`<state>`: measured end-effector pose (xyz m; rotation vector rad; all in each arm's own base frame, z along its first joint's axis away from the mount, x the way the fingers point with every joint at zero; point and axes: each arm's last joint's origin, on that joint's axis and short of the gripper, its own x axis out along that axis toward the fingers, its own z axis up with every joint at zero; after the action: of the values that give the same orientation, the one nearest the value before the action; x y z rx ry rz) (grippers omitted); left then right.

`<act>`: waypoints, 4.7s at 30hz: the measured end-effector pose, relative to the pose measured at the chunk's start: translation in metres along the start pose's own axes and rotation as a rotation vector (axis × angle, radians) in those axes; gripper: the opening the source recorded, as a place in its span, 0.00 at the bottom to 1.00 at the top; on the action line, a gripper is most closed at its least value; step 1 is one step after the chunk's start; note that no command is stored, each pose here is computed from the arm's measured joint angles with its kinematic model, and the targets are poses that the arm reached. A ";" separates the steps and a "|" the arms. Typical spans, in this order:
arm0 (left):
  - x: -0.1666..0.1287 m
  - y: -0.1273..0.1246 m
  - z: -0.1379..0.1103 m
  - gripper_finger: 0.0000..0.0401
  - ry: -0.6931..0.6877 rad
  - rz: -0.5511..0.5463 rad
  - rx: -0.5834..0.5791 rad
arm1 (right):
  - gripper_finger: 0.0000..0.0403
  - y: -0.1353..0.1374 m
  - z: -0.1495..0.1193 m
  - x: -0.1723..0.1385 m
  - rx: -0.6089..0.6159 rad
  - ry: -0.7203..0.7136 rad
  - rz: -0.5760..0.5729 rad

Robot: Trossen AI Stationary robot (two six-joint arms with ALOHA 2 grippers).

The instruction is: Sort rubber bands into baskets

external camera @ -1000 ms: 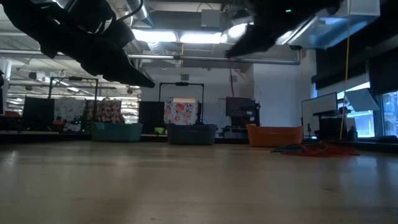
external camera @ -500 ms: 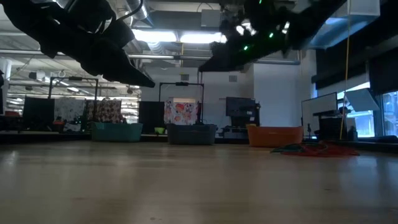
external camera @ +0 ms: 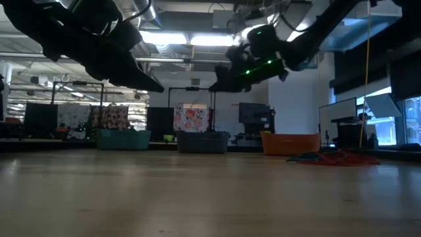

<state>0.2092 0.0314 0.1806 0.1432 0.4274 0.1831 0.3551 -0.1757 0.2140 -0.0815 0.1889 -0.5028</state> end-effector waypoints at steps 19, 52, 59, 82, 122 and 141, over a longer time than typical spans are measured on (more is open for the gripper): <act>0.000 0.000 -0.003 0.34 0.030 -0.004 -0.002 | 0.51 0.026 0.044 -0.051 -0.094 0.743 0.143; 0.000 0.000 -0.003 0.34 0.025 -0.004 -0.007 | 0.38 0.097 -0.091 -0.124 -0.136 0.992 0.257; 0.000 0.000 -0.003 0.34 0.025 -0.004 -0.008 | 0.05 0.096 -0.097 -0.116 -0.143 0.980 0.321; 0.010 -0.008 0.002 0.34 -0.059 -0.097 -0.038 | 0.02 0.128 -0.004 -0.069 -0.193 0.282 0.370; 0.074 -0.028 0.028 0.03 -0.269 -0.205 -0.050 | 0.04 0.163 0.037 -0.078 -0.142 0.031 0.552; 0.018 -0.007 0.046 0.01 -0.097 0.053 0.043 | 0.58 0.146 0.049 -0.115 -0.061 0.351 0.564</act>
<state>0.2456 0.0235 0.2138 0.2054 0.3314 0.2183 0.3348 0.0096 0.2627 0.0034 0.5519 0.0566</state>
